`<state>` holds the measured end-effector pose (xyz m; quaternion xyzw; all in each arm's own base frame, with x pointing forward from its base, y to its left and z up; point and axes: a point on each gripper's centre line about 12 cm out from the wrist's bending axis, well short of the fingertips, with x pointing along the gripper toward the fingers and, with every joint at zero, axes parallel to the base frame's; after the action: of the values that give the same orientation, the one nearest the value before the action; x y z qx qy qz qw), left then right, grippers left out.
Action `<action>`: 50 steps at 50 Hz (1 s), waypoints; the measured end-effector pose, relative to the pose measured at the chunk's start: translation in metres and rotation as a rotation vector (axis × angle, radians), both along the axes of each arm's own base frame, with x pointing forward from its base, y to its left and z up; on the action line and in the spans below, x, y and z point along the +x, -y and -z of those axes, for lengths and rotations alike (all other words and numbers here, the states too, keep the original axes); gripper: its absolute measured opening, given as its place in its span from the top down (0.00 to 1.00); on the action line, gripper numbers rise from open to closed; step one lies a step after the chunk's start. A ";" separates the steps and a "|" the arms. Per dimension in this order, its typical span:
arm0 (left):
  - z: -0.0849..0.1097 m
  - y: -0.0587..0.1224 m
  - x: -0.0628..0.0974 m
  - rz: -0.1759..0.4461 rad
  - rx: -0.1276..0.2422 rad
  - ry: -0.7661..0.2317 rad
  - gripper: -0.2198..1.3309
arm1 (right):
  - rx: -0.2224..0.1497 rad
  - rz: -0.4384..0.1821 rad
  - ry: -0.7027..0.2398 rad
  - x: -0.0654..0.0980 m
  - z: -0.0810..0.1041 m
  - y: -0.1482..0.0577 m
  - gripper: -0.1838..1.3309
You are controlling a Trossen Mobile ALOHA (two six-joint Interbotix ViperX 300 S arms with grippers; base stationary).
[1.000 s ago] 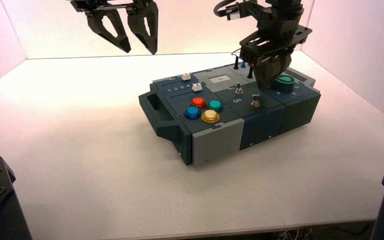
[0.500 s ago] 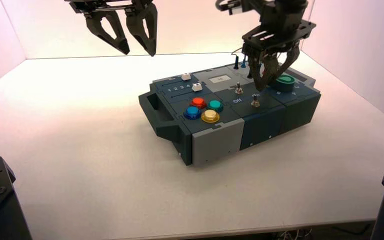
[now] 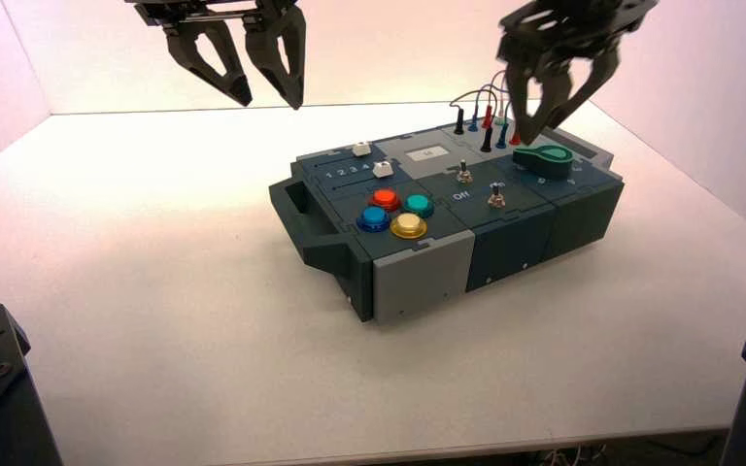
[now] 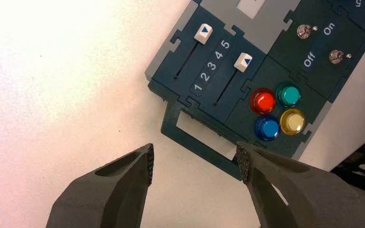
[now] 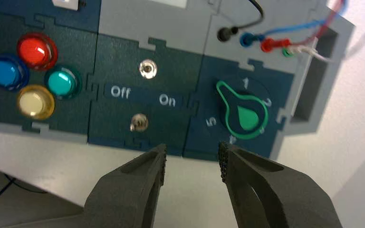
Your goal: Turn the knob to position 6.
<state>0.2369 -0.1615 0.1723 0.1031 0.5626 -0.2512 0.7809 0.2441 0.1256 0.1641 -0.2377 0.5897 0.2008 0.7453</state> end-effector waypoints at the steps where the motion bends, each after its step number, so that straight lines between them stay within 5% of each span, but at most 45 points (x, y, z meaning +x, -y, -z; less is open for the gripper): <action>1: 0.000 0.000 0.000 -0.001 -0.002 0.001 0.00 | 0.001 0.002 0.003 -0.001 -0.001 0.001 0.16; 16: 0.000 0.000 0.000 -0.001 -0.002 0.001 0.00 | 0.011 0.058 0.021 -0.018 -0.010 0.024 0.13; 29: 0.004 -0.001 -0.002 -0.003 -0.001 0.001 0.00 | 0.056 0.151 0.101 -0.032 -0.026 0.049 0.06; 50: 0.004 -0.001 0.000 -0.006 -0.008 0.018 0.00 | 0.099 0.160 0.161 -0.039 -0.026 0.052 0.06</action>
<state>0.2366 -0.1608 0.1683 0.1002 0.5549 -0.2501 0.7870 0.2047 0.0739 0.1904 -0.1682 0.5344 0.1498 0.8146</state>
